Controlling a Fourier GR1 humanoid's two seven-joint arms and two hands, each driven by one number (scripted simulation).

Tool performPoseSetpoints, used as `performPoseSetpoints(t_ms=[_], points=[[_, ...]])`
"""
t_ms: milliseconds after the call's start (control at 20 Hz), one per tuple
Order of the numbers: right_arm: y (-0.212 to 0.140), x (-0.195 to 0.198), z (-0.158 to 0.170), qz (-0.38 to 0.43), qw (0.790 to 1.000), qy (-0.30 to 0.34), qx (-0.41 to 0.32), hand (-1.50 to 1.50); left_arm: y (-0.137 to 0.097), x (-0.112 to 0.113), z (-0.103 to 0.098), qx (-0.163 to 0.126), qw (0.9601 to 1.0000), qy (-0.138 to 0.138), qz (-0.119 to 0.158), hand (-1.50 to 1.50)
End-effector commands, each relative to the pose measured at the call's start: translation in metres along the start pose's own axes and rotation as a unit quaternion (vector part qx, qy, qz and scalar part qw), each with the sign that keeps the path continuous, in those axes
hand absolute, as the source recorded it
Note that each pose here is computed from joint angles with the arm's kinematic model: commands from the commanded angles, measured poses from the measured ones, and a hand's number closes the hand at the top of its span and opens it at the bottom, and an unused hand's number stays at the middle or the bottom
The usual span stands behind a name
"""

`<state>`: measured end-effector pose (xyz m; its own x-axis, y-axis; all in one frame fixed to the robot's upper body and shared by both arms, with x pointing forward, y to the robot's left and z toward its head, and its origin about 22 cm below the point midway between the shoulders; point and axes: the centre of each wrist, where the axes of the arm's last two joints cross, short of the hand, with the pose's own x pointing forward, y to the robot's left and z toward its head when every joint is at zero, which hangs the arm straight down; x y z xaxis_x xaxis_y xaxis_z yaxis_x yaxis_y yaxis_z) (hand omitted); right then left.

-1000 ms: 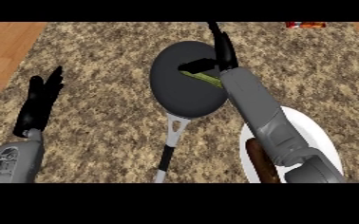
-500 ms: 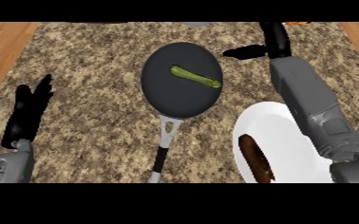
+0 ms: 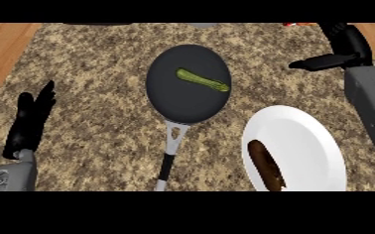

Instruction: Pick the squash from the plate and place it in the pan

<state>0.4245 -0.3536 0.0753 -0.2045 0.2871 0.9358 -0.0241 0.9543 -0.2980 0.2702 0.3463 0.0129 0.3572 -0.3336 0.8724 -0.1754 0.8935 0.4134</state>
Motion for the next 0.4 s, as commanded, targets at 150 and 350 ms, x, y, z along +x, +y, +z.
performPoseSetpoints(t_ms=[150, 350], points=[[-0.067, -0.007, 0.033, 0.012, 1.0, -0.005, 0.014, -1.5, -0.018, 0.015, -0.003, 0.003, 0.9999, -0.011, 0.0, 0.0], [-0.087, -0.004, 0.042, 0.017, 1.0, -0.007, 0.007, -1.5, 0.002, 0.01, -0.002, -0.002, 0.9999, -0.002, -0.01, 0.0]])
